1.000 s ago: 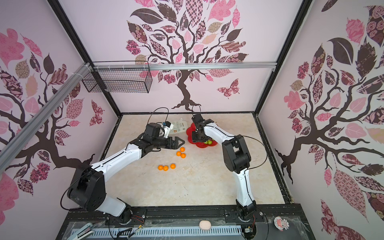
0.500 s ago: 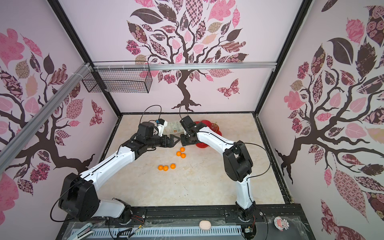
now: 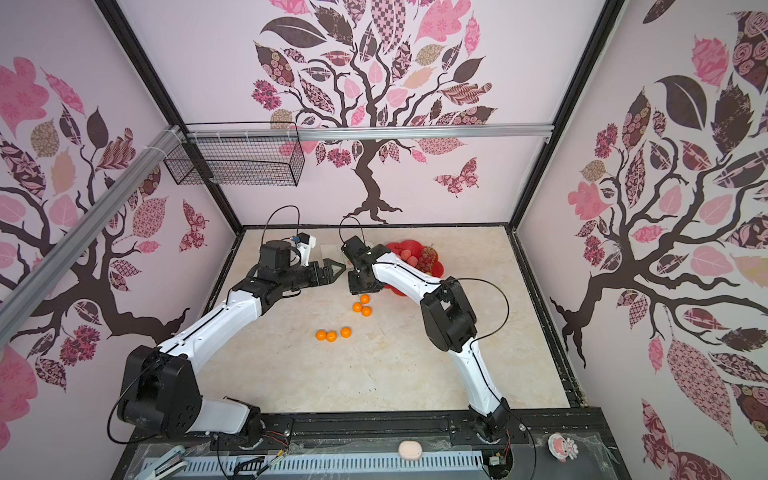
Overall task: Place and organize the fake fruits in the fruit bowl
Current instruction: 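Move the right gripper back over the kumquats on the table, then lower the right gripper and close it on another kumquat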
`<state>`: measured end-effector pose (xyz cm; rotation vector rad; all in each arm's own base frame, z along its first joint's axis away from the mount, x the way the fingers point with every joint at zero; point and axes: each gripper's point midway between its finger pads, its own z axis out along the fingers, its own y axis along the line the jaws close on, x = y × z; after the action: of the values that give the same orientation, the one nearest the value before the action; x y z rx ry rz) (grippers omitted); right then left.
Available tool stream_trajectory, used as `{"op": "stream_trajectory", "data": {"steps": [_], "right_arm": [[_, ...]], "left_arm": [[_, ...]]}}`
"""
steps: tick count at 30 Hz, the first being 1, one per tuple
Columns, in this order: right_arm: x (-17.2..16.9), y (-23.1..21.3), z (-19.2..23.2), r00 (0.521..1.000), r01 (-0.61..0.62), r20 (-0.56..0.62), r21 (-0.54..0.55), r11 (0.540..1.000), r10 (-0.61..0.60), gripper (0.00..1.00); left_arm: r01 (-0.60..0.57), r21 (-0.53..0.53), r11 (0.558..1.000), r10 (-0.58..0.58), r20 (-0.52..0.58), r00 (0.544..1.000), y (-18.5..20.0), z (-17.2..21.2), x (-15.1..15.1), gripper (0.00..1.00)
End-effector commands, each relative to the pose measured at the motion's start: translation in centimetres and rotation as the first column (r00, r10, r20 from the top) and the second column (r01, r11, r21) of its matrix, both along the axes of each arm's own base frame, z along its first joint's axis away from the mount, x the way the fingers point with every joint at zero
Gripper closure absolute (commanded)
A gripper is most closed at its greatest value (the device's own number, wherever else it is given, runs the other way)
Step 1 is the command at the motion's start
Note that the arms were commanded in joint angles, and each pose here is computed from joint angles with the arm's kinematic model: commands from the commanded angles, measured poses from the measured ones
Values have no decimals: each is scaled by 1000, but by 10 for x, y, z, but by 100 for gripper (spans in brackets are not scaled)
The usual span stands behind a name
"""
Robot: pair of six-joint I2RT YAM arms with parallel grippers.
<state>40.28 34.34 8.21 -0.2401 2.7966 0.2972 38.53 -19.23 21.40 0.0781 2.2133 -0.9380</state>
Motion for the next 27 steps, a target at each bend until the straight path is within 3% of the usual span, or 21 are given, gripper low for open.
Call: {"op": "stream_trajectory", "data": {"steps": [1, 8, 27], "right_arm": [[0, -7, -19, 999, 37, -35, -76, 996, -40, 54], [-1, -6, -38, 996, 28, -77, -108, 994, -37, 53], [-4, -7, -64, 991, 8, -128, -149, 989, -27, 53]], "left_arm": [[-25, -38, 999, 23, -43, 999, 8, -14, 3, 1], [-74, -84, 994, 68, -76, 995, 29, -20, 16, 1], [-60, -79, 995, 53, -82, 995, 28, -23, 18, 2]]}}
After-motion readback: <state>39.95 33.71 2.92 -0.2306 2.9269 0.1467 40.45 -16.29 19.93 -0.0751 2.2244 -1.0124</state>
